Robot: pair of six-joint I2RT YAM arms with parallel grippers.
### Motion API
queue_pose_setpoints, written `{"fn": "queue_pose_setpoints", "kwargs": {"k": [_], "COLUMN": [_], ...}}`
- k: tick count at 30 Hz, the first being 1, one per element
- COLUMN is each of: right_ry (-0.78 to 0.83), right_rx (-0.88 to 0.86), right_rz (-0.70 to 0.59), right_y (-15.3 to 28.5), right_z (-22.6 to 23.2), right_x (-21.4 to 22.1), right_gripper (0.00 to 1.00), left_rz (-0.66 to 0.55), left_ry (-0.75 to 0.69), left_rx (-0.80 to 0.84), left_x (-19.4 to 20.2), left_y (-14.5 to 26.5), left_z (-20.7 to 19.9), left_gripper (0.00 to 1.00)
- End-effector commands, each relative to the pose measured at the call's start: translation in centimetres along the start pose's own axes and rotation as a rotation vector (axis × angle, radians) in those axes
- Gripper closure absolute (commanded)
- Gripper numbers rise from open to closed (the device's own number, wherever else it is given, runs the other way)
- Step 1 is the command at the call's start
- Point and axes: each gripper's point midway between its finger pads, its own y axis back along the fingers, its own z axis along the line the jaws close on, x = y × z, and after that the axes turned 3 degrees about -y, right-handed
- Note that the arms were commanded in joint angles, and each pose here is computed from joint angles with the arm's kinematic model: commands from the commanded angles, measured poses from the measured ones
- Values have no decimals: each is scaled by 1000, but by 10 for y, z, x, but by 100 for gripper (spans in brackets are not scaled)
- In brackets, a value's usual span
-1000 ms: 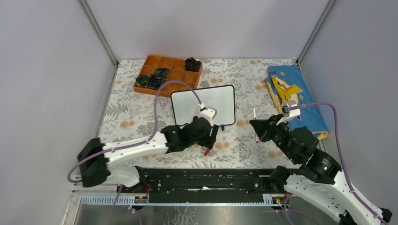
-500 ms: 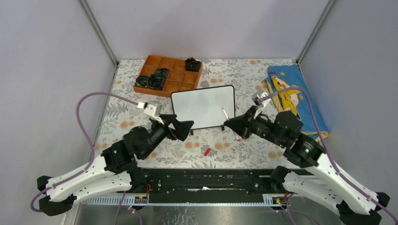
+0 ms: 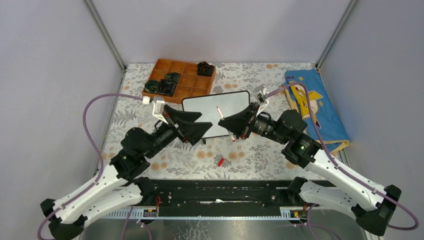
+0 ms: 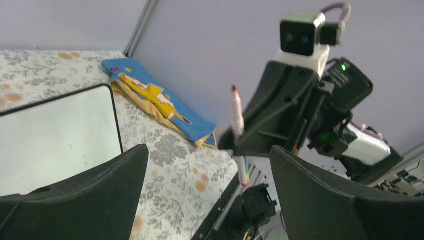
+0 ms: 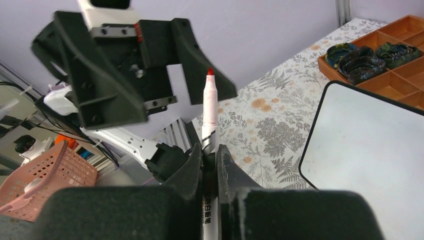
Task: Write a sentence on the whiteboard
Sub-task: Place the pen cap at the center of the board, then write a sentence on the whiteboard.
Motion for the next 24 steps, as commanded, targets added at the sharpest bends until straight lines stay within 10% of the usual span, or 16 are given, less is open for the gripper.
{"fn": "queue_pose_setpoints", "kwargs": {"k": [1, 9, 24], "right_ry": [15, -11, -85], "right_rx": [-82, -70, -289], "right_rz": [-83, -71, -38], "right_y": [4, 9, -9], "right_z": [23, 23, 63], "right_x": [-21, -19, -25], "right_gripper": [100, 100, 100], "left_rz": [-69, -82, 6], "left_ry": [123, 201, 175], "left_rx": [246, 495, 489], "left_x": [-32, -45, -35], "left_y": [-5, -6, -11], "left_z": [-28, -49, -49], "left_gripper": [2, 8, 11]}}
